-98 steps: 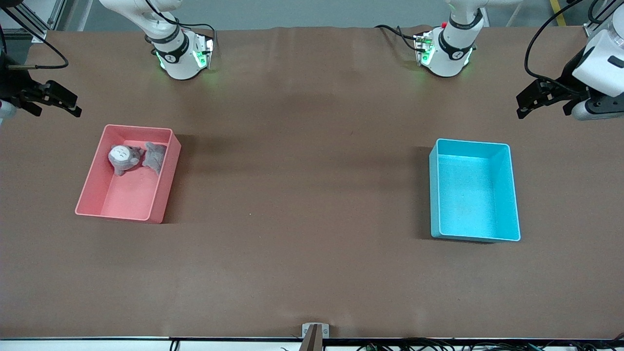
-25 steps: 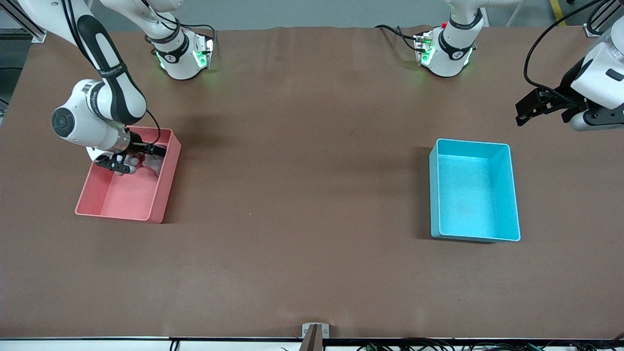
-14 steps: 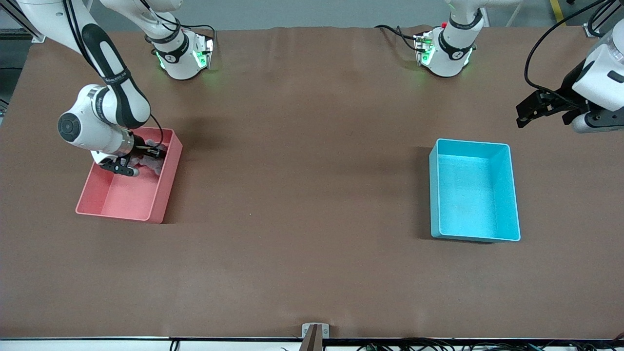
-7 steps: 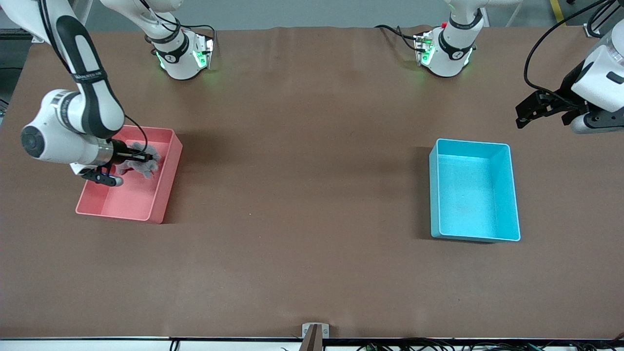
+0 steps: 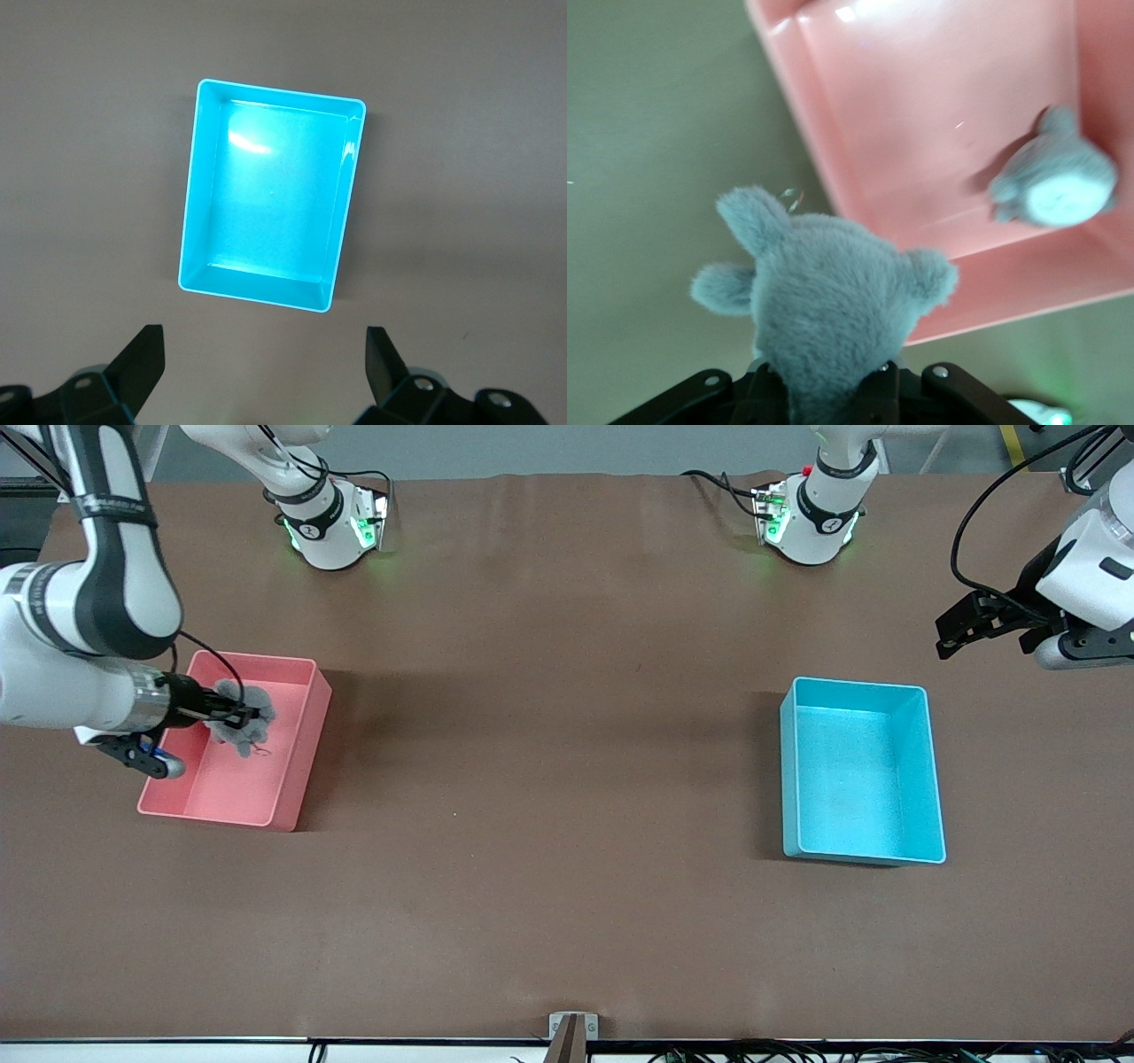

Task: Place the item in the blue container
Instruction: 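Carry the plush to mid-table with the right gripper while the left gripper approaches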

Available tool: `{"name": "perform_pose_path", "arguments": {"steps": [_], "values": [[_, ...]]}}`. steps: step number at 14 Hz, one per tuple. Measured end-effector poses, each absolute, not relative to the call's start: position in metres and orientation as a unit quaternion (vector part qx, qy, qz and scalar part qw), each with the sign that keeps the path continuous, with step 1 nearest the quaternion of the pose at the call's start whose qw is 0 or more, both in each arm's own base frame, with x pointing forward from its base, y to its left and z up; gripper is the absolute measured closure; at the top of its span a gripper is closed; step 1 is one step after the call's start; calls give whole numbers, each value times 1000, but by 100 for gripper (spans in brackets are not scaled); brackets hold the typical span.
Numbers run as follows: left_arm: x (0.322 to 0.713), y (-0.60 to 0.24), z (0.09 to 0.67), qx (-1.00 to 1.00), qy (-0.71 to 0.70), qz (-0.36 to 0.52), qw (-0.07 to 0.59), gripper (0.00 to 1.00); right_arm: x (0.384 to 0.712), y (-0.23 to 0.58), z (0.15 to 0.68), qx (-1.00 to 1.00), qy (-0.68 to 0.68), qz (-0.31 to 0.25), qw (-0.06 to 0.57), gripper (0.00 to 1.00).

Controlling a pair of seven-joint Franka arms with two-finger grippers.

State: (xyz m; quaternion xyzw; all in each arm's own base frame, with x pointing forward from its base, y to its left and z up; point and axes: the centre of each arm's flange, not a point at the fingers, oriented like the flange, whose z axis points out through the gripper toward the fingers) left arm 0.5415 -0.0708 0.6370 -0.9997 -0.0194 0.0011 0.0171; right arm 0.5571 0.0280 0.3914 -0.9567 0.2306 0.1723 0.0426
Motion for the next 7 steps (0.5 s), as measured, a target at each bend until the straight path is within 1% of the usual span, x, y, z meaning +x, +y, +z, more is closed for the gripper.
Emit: {"name": "perform_pose_path", "arguments": {"steps": [3, 5, 7], "values": [[545, -73, 629, -1000, -17, 8, 16, 0, 554, 129, 391, -949, 282, 143, 22, 78], [549, -75, 618, -1000, -16, 7, 15, 0, 546, 200, 388, -942, 316, 108, 23, 78], [555, -80, 597, -1000, -11, 10, 14, 0, 537, 264, 368, -932, 352, 80, 32, 78]]}}
